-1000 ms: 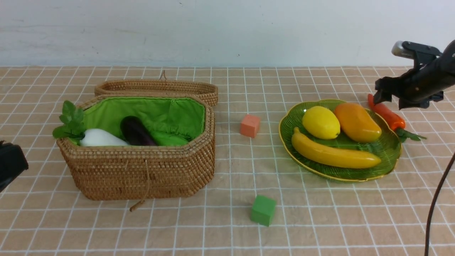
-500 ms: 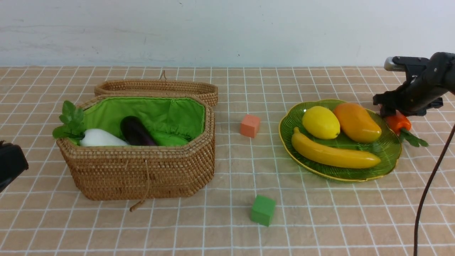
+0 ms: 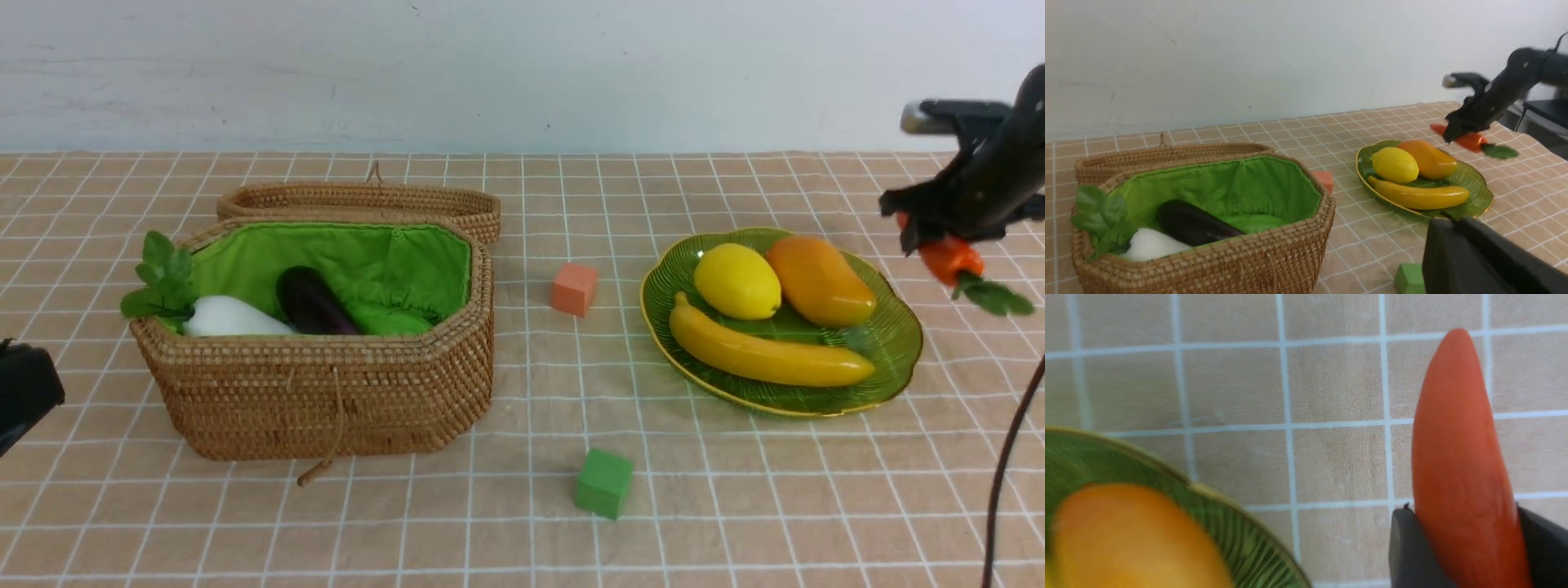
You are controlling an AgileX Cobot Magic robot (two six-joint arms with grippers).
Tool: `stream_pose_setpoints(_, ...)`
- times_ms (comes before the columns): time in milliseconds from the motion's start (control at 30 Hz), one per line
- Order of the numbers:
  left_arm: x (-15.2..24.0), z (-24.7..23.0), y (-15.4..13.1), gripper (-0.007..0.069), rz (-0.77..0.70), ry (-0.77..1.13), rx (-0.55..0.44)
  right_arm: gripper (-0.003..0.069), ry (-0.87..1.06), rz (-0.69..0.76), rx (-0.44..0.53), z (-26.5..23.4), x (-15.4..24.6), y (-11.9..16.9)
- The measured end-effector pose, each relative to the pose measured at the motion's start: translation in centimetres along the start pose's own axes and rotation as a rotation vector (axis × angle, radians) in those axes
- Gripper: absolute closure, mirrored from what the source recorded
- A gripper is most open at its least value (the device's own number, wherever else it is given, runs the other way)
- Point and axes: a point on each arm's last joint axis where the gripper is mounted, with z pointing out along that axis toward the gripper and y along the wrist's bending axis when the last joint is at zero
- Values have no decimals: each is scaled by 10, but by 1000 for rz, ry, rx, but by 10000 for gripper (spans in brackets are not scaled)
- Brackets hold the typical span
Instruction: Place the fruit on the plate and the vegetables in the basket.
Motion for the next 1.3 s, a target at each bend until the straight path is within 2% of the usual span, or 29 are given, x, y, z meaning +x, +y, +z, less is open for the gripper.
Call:
stream_pose_setpoints(100,4,0,2,638,0,43,-26,372,-122,-70,-136,-94,-21,28)
stream_pose_setpoints(200,7,0,4,638,0,79,-48,372,-241,-220,-334,-162,-27,76)
stream_pose_setpoints(267,9,-1,6,638,-10,102,-64,372,-338,-382,-505,-202,-25,128)
stream_pose_setpoints(300,11,-1,7,638,-22,117,-76,372,-392,-473,-586,-226,-19,163)
stream_pose_setpoints(400,13,-1,9,638,-41,144,-105,372,-500,-704,-820,-256,2,239)
stream_pose_setpoints(433,14,-2,10,638,-39,149,-116,372,-546,-789,-899,-265,15,278)
stream_pose_setpoints(533,14,-2,11,638,-35,155,-129,372,-597,-908,-993,-265,44,347)
stream_pose_setpoints(567,14,-2,12,638,-32,154,-131,372,-598,-927,-1001,-257,52,365)
stream_pose_setpoints(600,14,-2,12,638,-33,155,-131,372,-606,-926,-998,-256,53,369)
stream_pose_setpoints(633,14,-2,12,638,-31,154,-132,372,-597,-971,-984,-235,70,402)
stream_pose_setpoints(667,14,-2,12,638,-31,155,-132,372,-601,-972,-972,-232,71,405)
stream_pose_setpoints(700,14,-2,12,638,-29,156,-134,372,-585,-1008,-946,-205,85,430)
stream_pose_setpoints(867,15,-2,12,638,-33,159,-134,358,-558,-1074,-832,-146,108,460)
stream_pose_setpoints(933,15,-2,12,638,-38,160,-131,281,-547,-1050,-797,-129,111,464)
stream_pose_setpoints(967,15,-2,11,638,-39,160,-130,208,-538,-1026,-784,-125,110,464)
stream_pose_setpoints(1000,15,-2,11,638,-40,160,-130,182,-533,-1019,-780,-124,110,464)
stream_pose_setpoints(1033,15,-2,11,638,-40,160,-130,92,-518,-997,-769,-123,109,461)
stream_pose_setpoints(1067,15,-2,11,638,-40,160,-130,92,-516,-994,-767,-123,108,461)
stream_pose_setpoints(1100,15,-2,11,638,-41,161,-129,13,-486,-969,-754,-130,105,455)
stream_pose_setpoints(1233,13,-2,10,638,-41,142,-116,-4,-397,-951,-706,-165,97,434)
stream_pose_setpoints(1300,9,-1,7,638,-41,98,-71,53,-300,-931,-631,-207,93,408)
